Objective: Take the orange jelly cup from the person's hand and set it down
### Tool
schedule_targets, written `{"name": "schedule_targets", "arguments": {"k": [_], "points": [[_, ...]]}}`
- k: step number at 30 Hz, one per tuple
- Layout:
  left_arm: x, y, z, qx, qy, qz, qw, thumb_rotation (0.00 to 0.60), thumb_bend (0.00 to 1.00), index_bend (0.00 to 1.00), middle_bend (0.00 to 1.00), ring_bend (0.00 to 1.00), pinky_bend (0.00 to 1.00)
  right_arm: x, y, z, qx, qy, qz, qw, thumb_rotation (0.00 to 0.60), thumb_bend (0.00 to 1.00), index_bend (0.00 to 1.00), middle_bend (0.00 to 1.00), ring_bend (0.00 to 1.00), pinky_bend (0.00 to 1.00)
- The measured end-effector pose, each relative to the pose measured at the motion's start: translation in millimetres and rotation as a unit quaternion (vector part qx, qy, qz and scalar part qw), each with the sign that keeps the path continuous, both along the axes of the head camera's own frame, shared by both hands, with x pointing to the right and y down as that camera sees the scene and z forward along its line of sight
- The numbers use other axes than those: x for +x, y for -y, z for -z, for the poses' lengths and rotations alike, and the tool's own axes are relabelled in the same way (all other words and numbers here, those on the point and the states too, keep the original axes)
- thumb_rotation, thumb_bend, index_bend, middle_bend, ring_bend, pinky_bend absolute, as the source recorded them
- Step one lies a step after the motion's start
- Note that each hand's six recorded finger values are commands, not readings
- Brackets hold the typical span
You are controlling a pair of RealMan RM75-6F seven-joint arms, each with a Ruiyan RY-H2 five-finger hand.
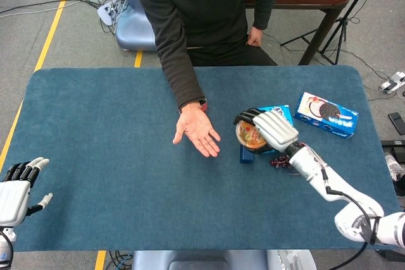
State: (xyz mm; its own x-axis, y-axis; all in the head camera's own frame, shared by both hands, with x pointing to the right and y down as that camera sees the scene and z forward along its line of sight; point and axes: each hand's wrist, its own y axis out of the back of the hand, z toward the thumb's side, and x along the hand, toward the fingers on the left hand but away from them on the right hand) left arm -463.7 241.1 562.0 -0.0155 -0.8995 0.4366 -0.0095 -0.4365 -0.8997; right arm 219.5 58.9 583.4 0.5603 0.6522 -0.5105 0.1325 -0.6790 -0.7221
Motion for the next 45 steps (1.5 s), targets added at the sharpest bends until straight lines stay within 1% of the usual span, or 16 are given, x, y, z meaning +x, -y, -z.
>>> {"name": "schedule_targets", "arguments": {"k": [6,14,26,33,36,43,44,45], "points": [[0.0,0.0,0.0,0.000,0.000,0.000,1.0000,0.600,0.22,0.19,0.19,0.16,0.12,13.7,-3.6,-11.3,-0.009,-0.012,-0.005,0.9999,0.600,0.32,0.33,0.32,0.24,0.45],[0.0,0.0,0.0,0.000,0.000,0.000,1.0000,0.600,0.22,0.19,0.19,0.16,0.12,25.2,-5.9,-19.6,-0.005,-0.025,-0.009,0.9996,0.600,0.32,0.33,0.32,0.23,0.45],[0.0,0.0,0.0,0.000,0.000,0.000,1.0000,0.600,0.22,0.19,0.19,0.16,0.12,49.1,-8.8,-49.4,-0.006,-0.065,-0.024,0.9976,0.600,0.32,0.33,0.32,0.24,0.45],[0.0,0.0,0.0,0.000,0.000,0.000,1.0000,0.600,0.22,0.19,0.19,0.16,0.12,60.8,-8.0,-75.2,-0.009,-0.093,-0.033,0.9951,0.600,0.32,0.33,0.32,0.24,0.45],[0.0,0.0,0.0,0.000,0.000,0.000,1.0000,0.600,0.22,0.19,0.19,0.16,0.12,64.9,-6.5,-84.9,-0.008,-0.101,-0.039,0.9941,0.600,0.32,0.33,0.32,0.24,0.43],[0.0,0.0,0.0,0.000,0.000,0.000,1.0000,0.600,0.22,0.19,0.19,0.16,0.12,70.8,-4.1,-105.3,-0.009,-0.118,-0.047,0.9918,0.600,0.32,0.33,0.27,0.22,0.34],[0.0,0.0,0.0,0.000,0.000,0.000,1.0000,0.600,0.22,0.19,0.19,0.16,0.12,71.4,-3.9,-107.4,-0.010,-0.121,-0.048,0.9915,0.600,0.32,0.32,0.26,0.21,0.33],[0.0,0.0,0.0,0.000,0.000,0.000,1.0000,0.600,0.22,0.19,0.19,0.16,0.12,72.5,-3.6,-109.8,-0.011,-0.124,-0.047,0.9910,0.600,0.32,0.29,0.24,0.19,0.30]]}}
